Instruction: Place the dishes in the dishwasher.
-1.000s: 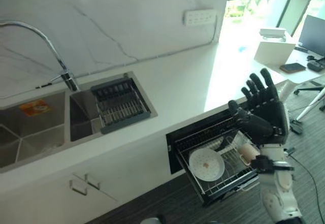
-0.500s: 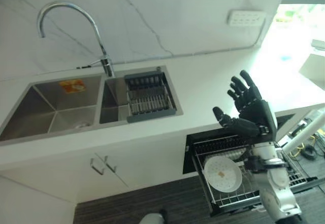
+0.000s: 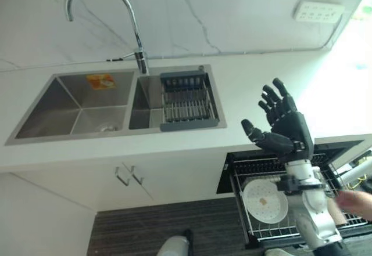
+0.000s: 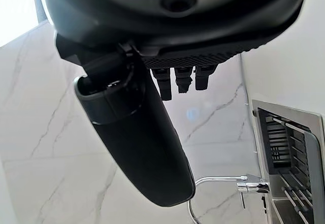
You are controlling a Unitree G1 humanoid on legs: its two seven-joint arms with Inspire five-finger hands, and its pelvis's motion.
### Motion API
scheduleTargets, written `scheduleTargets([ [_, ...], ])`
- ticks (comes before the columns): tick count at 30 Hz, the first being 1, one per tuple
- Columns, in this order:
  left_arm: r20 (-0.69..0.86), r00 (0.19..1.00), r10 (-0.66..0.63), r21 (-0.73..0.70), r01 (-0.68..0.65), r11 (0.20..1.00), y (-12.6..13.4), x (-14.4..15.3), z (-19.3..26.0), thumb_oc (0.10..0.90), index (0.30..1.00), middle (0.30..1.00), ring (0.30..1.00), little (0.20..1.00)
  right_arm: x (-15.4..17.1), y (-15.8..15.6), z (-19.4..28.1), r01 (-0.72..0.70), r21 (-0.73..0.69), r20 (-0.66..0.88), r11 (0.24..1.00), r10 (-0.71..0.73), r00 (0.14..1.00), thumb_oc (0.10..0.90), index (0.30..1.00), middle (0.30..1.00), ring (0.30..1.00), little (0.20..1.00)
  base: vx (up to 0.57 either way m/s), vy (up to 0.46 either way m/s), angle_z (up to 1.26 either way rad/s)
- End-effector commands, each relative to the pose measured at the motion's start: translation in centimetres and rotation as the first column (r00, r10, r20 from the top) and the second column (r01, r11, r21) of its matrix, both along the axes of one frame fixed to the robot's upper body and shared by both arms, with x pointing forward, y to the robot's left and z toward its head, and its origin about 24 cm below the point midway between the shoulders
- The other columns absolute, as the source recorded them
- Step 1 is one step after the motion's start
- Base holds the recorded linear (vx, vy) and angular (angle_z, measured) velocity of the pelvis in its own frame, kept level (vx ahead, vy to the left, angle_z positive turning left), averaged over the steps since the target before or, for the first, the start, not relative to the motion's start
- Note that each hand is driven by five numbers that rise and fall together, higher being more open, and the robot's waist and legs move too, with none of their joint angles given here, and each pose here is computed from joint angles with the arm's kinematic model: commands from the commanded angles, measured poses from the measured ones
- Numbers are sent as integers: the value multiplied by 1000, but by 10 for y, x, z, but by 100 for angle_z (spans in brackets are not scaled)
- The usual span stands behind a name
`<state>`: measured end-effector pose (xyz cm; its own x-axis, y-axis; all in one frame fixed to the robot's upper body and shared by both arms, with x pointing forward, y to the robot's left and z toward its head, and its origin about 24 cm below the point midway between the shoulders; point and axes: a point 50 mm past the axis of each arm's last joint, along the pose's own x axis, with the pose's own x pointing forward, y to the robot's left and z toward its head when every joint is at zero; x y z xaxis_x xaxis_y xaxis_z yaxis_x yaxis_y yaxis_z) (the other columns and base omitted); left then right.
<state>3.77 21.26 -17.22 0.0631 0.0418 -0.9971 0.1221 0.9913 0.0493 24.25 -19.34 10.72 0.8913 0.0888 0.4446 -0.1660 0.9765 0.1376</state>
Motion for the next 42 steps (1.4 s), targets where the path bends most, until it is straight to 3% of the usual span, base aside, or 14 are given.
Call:
scheduleTargets([
  [1, -6, 1000, 23, -57, -23, 998, -22, -4, -3, 800, 900, 900, 900, 900, 1, -1, 57, -5, -14, 306, 1000, 9, 952, 800, 900, 900, 900, 900, -4, 4, 8],
  [19, 11, 999, -50, -23, 50, 998, -19, -3, -3, 800, 900, 900, 900, 900, 4, 5, 49, -9, -1, 273, 1000, 9, 962, 800, 900, 900, 900, 900, 2, -9, 3],
  [42, -8, 999, -40, -29, 40, 999, -20, -5, -3, 800, 900, 900, 900, 900, 3, 2, 46, 17, 4, 269, 1000, -17, 963, 800, 900, 900, 900, 900, 2, 1, 2],
])
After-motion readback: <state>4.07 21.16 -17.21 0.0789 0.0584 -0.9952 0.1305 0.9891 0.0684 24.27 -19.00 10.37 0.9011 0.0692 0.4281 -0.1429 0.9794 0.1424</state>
